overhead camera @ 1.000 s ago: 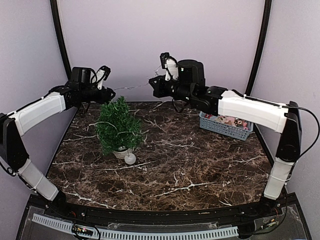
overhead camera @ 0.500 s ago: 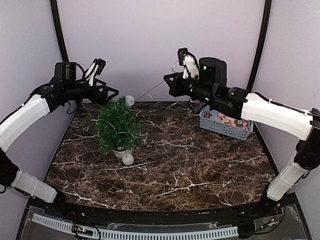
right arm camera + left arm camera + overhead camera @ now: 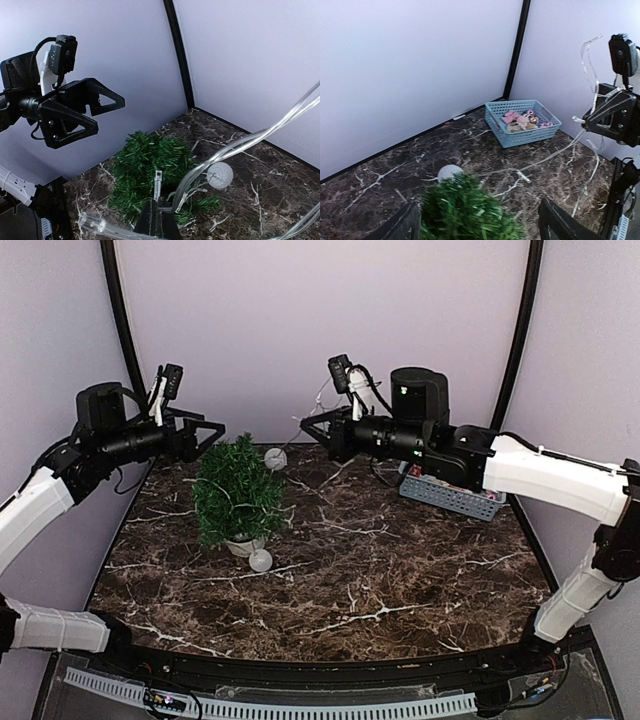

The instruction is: Decorate the small christmas tree

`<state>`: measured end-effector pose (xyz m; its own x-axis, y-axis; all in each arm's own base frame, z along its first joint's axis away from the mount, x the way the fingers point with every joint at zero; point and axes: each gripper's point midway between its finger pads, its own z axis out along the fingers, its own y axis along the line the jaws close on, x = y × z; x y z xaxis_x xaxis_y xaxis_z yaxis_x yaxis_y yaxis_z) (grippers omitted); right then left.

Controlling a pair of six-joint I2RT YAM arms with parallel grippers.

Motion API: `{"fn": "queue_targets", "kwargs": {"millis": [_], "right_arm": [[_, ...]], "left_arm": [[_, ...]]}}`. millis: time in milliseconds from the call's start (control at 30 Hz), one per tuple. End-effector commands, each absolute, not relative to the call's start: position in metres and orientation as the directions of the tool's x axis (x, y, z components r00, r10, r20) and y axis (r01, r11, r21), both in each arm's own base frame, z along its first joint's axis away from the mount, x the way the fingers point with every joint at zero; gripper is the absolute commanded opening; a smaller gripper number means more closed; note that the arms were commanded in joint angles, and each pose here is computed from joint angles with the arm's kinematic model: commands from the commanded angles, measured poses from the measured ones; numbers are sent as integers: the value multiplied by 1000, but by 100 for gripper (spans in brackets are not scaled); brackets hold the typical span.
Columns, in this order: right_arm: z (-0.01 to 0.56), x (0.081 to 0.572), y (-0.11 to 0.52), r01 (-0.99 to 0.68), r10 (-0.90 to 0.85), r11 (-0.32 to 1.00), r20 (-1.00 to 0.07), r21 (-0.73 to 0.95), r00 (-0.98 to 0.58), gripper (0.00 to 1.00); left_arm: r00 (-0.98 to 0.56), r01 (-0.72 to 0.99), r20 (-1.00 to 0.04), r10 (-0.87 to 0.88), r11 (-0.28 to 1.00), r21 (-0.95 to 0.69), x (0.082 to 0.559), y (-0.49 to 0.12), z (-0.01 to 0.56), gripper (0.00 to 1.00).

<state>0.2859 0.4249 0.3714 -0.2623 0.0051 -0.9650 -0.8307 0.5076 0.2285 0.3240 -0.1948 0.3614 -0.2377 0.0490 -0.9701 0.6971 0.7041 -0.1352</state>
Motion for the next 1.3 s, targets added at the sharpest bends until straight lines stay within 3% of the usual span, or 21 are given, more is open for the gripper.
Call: {"fn": "queue_targets", "kwargs": {"millis": [0,267,433,733,800,867,900,933,1000,1067,1200,1267], "right_arm": [[399,247,432,-895,31,384,-972,227,-233,0],[390,227,461,-893,63,316,-946,321,-317,0],[394,227,469,-854,143,295,-903,430,-405,0],[397,225,472,-847,150,298,-898,440,-414,0],[397,226,471,-845,152,304,-898,439,-412,0],[396,227,470,-842,154,314,-899,438,-410,0],[395,228,469,-841,154,319,-899,437,-409,0],[394,229,469,-839,155,325,-899,437,-409,0],[390,232,468,-833,152,341,-900,436,-409,0],[385,236,467,-823,148,366,-900,435,-410,0],[381,243,458,-804,145,428,-909,413,-390,0],[381,246,452,-797,146,455,-916,398,-374,10]], "left_arm": [[-249,742,-967,-43,634,-219,284,-216,367,82],[-276,849,-957,-85,445,-285,227,-274,332,80],[-284,881,-956,-75,372,-291,214,-305,312,84],[-318,916,-948,28,266,-300,197,-346,282,91],[-324,914,-945,38,268,-303,198,-348,278,80],[-335,905,-942,39,292,-309,202,-347,275,61],[-338,901,-941,35,300,-312,202,-346,275,46],[-333,899,-943,23,309,-310,203,-344,277,38],[-336,895,-942,8,315,-316,202,-341,278,7],[-349,881,-937,7,344,-325,203,-335,275,0],[-382,787,-924,15,528,-318,218,-303,266,0],[-387,714,-922,0,633,-300,225,-279,265,0]]}}
